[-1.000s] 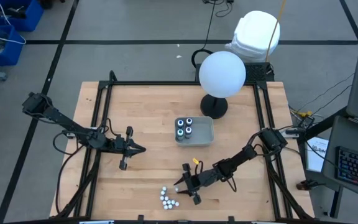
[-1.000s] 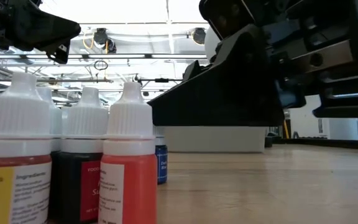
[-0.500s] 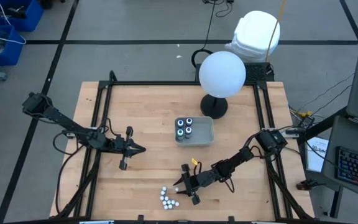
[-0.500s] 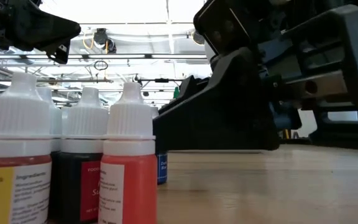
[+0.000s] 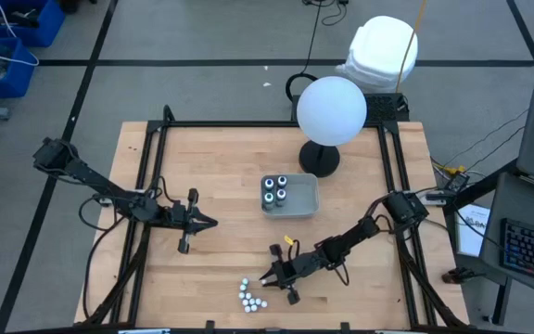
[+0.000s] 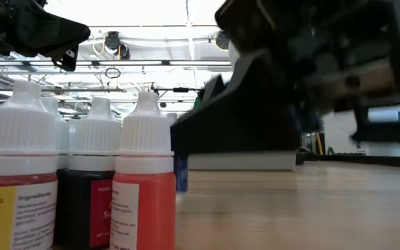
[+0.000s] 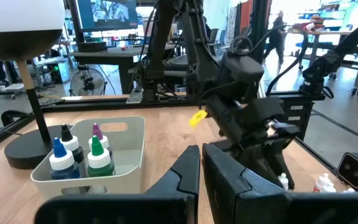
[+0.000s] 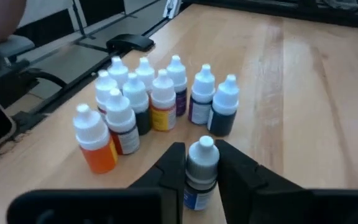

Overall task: Pick & Place food coloring
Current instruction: Put the blue food coloring bottle into the gray bin

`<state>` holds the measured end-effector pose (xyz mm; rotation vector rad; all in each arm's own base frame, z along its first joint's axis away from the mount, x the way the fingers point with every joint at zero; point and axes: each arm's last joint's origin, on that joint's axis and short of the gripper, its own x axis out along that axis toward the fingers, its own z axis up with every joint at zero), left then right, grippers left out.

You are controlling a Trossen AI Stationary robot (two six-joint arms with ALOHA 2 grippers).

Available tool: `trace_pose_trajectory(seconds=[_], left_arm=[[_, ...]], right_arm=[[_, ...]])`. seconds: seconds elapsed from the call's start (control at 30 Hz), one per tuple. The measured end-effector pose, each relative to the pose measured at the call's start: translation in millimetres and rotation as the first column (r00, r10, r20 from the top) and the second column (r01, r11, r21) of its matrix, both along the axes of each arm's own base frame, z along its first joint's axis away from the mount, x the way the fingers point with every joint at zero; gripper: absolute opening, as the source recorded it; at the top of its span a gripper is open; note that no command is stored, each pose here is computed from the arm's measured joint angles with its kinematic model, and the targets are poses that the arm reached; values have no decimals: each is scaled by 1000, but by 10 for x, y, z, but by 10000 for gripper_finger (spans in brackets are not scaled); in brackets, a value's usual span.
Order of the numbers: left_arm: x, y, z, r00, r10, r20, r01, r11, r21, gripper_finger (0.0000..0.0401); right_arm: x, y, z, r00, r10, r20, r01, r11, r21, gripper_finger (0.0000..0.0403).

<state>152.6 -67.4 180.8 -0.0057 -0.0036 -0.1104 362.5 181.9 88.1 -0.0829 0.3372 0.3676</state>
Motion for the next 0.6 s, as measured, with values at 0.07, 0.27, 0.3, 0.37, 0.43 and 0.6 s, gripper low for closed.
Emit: trace_pose_trajectory(seconds=[0.07, 0.27, 0.3, 0.37, 0.43, 0.6], left_arm=[[0, 0, 0, 1000, 0, 0, 0, 1000, 0, 26], [0, 0, 0, 1000, 0, -1, 0, 1000, -5, 26], [0, 0, 0, 1000, 0, -1, 0, 1000, -5, 26], [0, 0, 0, 1000, 0, 0, 0, 1000, -5, 26], [0, 1, 0, 1000, 0, 0, 0, 1000, -5, 26], [0, 0, 0, 1000, 0, 0, 0, 1000, -4, 26]], right_arm=[[-22, -10, 144, 1000, 2, -20, -3, 1000, -25, 54], [-175, -73, 699, 996, -84, -23, 79, 983, -165, 54], [-219, -105, 807, 994, -107, -25, 100, 975, -199, 54], [-309, -178, 1039, 986, -169, -5, 163, 955, -249, 54], [-410, -271, 1238, 976, -213, 39, 215, 932, -291, 54], [-715, -627, 1530, 958, -261, 120, 286, 906, -311, 54]])
